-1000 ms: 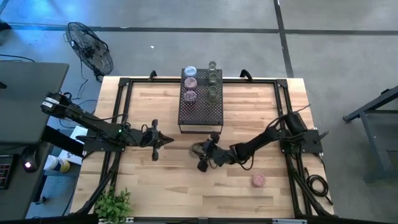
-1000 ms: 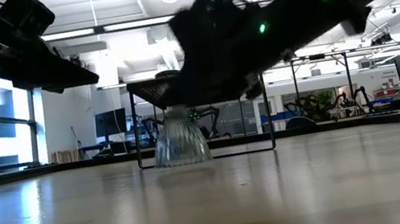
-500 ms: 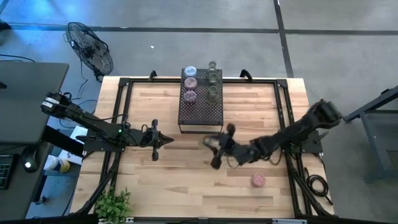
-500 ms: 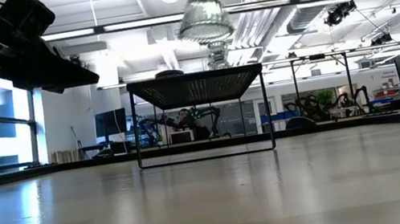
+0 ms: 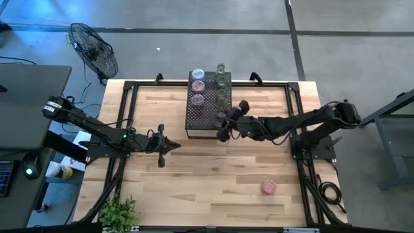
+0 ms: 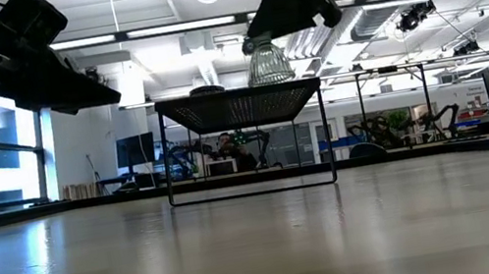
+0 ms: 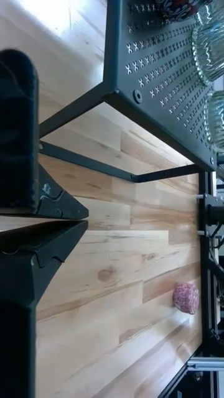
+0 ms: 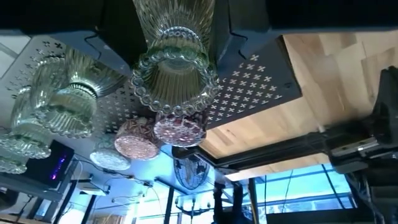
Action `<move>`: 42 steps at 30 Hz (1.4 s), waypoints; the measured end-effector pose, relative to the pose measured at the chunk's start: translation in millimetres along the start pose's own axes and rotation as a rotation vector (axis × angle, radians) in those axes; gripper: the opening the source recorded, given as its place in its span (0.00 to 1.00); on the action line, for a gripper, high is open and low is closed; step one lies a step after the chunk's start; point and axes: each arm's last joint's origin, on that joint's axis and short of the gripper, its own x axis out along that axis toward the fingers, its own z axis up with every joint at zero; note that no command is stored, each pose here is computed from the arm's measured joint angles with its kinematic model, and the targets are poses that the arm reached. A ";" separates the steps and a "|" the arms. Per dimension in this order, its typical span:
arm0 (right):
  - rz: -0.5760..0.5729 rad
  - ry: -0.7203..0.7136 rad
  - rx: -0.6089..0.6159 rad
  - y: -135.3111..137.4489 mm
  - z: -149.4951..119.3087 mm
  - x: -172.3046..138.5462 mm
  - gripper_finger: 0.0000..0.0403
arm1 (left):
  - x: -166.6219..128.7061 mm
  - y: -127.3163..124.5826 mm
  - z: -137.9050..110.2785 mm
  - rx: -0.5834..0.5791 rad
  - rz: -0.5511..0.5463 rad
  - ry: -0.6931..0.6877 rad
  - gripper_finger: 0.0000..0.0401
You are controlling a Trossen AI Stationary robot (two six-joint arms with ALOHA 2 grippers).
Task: Pick & Place candle stick holders
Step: Put the green glass candle holder on the shelf aligned with the other green glass candle holders, then put the pink scented candle on the shelf aligned with the other black scented candle
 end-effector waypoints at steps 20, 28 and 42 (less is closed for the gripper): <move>-0.042 0.067 0.056 -15.7 -4.2 10.9 0.39 | 0.0 0.1 -0.9 0.001 0.001 0.009 0.03; -0.066 0.084 0.040 -16.9 -6.6 10.6 0.52 | 0.1 -0.2 0.8 -0.056 -0.006 -0.005 0.03; -0.105 -0.019 0.060 -24.7 16.0 -9.8 0.67 | 0.1 -0.3 0.5 -0.105 -0.008 0.000 0.03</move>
